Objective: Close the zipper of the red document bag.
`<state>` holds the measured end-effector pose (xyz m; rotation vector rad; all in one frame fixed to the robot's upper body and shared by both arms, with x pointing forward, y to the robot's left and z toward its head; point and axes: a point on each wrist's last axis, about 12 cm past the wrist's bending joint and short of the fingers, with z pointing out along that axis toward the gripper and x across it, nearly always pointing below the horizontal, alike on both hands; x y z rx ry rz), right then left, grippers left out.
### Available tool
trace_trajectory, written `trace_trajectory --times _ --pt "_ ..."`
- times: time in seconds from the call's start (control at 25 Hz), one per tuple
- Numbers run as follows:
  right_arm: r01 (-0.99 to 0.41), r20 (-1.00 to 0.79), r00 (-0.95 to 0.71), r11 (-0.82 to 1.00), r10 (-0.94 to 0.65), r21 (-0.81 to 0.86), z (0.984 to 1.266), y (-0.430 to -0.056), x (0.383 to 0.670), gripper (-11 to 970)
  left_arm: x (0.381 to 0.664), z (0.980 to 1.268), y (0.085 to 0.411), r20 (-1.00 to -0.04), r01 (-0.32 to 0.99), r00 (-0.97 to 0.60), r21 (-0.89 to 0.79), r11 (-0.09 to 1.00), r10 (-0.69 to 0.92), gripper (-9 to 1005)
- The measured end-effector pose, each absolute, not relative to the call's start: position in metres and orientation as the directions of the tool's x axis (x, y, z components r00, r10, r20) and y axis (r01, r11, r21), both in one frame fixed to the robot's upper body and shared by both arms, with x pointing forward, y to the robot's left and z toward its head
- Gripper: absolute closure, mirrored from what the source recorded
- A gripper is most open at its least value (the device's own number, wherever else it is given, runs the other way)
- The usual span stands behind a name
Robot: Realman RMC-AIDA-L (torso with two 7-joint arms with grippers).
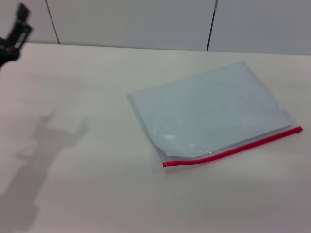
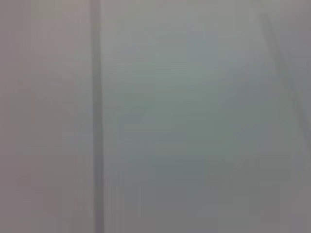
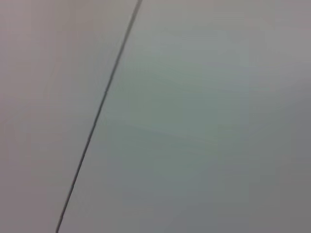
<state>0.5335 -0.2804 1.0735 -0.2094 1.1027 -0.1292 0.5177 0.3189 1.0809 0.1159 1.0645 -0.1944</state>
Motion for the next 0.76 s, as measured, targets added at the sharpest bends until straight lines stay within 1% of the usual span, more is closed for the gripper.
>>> trace_trajectory --times 0.08,0.12,0.28,0.32,0.56,0.68,0.72,0.76 --pt "-0.006 -0.872 0.454 0.978 -0.183 -0.209 1.074 -0.281 0.532 199 0.517 1.080 0.325 -0.877 0.176 0.469 -0.020 0.984 -0.101 100" --pt "-0.007 -0.870 0.460 0.980 -0.175 -0.200 1.074 -0.282 0.530 200 0.517 1.079 0.330 -0.879 0.138 0.467 -0.036 0.990 -0.097 102" --pt "-0.020 -0.867 0.480 0.987 -0.133 -0.162 1.076 -0.284 0.527 204 0.518 1.078 0.337 -0.879 0.086 0.465 -0.077 0.993 -0.108 105" --pt "-0.028 -0.866 0.486 0.988 -0.118 -0.151 1.077 -0.284 0.526 204 0.520 1.078 0.338 -0.877 0.085 0.461 -0.107 0.991 -0.134 105" --pt "-0.058 -0.862 0.500 0.990 -0.081 -0.127 1.079 -0.284 0.526 203 0.541 1.081 0.336 -0.864 0.159 0.389 -0.279 0.947 -0.320 105" --pt "-0.072 -0.860 0.504 0.989 -0.078 -0.132 1.079 -0.281 0.527 203 0.541 1.083 0.333 -0.854 0.193 0.390 -0.291 0.937 -0.345 105" --pt "-0.085 -0.861 0.503 0.987 -0.076 -0.137 1.079 -0.280 0.527 203 0.539 1.086 0.328 -0.844 0.238 0.402 -0.278 0.931 -0.355 105" --pt "-0.091 -0.861 0.503 0.986 -0.075 -0.139 1.079 -0.279 0.527 203 0.539 1.086 0.328 -0.844 0.238 0.402 -0.278 0.931 -0.355 105"
